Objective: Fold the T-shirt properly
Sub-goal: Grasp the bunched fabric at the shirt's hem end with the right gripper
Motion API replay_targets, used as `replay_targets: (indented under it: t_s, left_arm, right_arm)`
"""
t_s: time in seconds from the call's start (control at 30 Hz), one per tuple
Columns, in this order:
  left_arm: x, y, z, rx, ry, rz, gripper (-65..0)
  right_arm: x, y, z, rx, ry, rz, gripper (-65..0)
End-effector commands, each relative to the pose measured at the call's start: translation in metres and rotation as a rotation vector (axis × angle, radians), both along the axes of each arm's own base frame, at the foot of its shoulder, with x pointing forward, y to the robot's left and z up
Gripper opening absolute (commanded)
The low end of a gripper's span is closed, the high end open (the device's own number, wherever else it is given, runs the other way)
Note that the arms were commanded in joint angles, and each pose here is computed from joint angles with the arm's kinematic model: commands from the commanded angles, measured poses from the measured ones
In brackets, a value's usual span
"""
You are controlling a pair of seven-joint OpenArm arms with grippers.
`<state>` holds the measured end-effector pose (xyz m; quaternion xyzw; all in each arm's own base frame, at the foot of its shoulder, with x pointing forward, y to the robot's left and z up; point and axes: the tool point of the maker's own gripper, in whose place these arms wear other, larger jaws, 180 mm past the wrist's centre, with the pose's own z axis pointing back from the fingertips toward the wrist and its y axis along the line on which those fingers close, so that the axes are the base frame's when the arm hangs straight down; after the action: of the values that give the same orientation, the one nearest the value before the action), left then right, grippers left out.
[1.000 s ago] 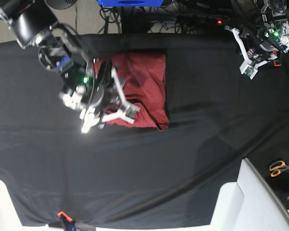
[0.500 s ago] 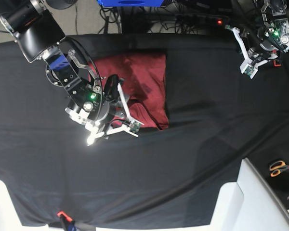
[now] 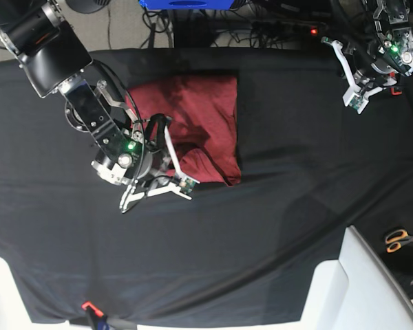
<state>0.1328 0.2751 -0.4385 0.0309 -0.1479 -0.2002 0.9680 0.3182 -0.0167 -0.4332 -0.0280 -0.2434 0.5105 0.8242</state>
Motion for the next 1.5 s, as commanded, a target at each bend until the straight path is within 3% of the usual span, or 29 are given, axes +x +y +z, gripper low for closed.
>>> replay_targets:
  t_s: [0.0, 0.13, 0.37, 0.53, 0.8, 0.87, 1.0, 1.07, 1.23, 1.37, 1.47]
  left_arm:
    - [0.005, 0.003, 0.006, 0.011, -0.019, -0.008, -65.0]
    - [0.005, 0.003, 0.006, 0.011, -0.019, -0.008, -65.0]
    - [0.005, 0.003, 0.006, 0.011, -0.019, -0.008, -65.0]
    - [0.005, 0.003, 0.006, 0.011, -0.02, -0.008, -65.0]
    - [0.005, 0.003, 0.006, 0.011, -0.02, -0.008, -65.0]
    - [0.005, 0.003, 0.006, 0.011, -0.02, -0.008, -65.0]
    - [0.004, 0.004, 0.006, 0.014, -0.017, -0.009, -65.0]
    - [0.004, 0.005, 0.006, 0.015, -0.017, -0.01, -65.0]
    - [0.005, 0.005, 0.006, 0.017, -0.019, -0.011, -65.0]
    - [0.006, 0.006, 0.007, 0.018, -0.02, -0.011, -65.0]
    - [0.006, 0.006, 0.007, 0.018, -0.02, -0.011, -65.0]
  right_arm:
    - [0.015, 0.004, 0.015, 0.023, -0.048, -0.003, -64.8]
    - [0.02, 0.003, 0.019, 0.024, -0.06, -0.008, -64.2]
    - [0.041, -0.021, 0.031, 0.047, -0.087, -0.109, -64.2]
    - [0.037, -0.029, 0.016, 0.021, -0.044, -0.125, -64.2]
    - [0.033, -0.008, 0.01, 0.056, -0.011, -0.126, -63.5]
    - [0.036, -0.009, 0.011, 0.075, -0.007, -0.16, -56.9]
    - [0.043, -0.016, 0.016, 0.115, -0.008, -0.226, -33.3]
    - [0.047, -0.02, 0.019, 0.123, -0.017, -0.245, -28.2]
    - [0.051, -0.025, 0.038, 0.168, -0.089, -0.317, -28.1]
    - [0.028, -0.014, 0.058, 0.202, -0.136, -0.235, -28.5]
    - [0.003, 0.001, 0.054, 0.204, -0.113, -0.166, -36.2]
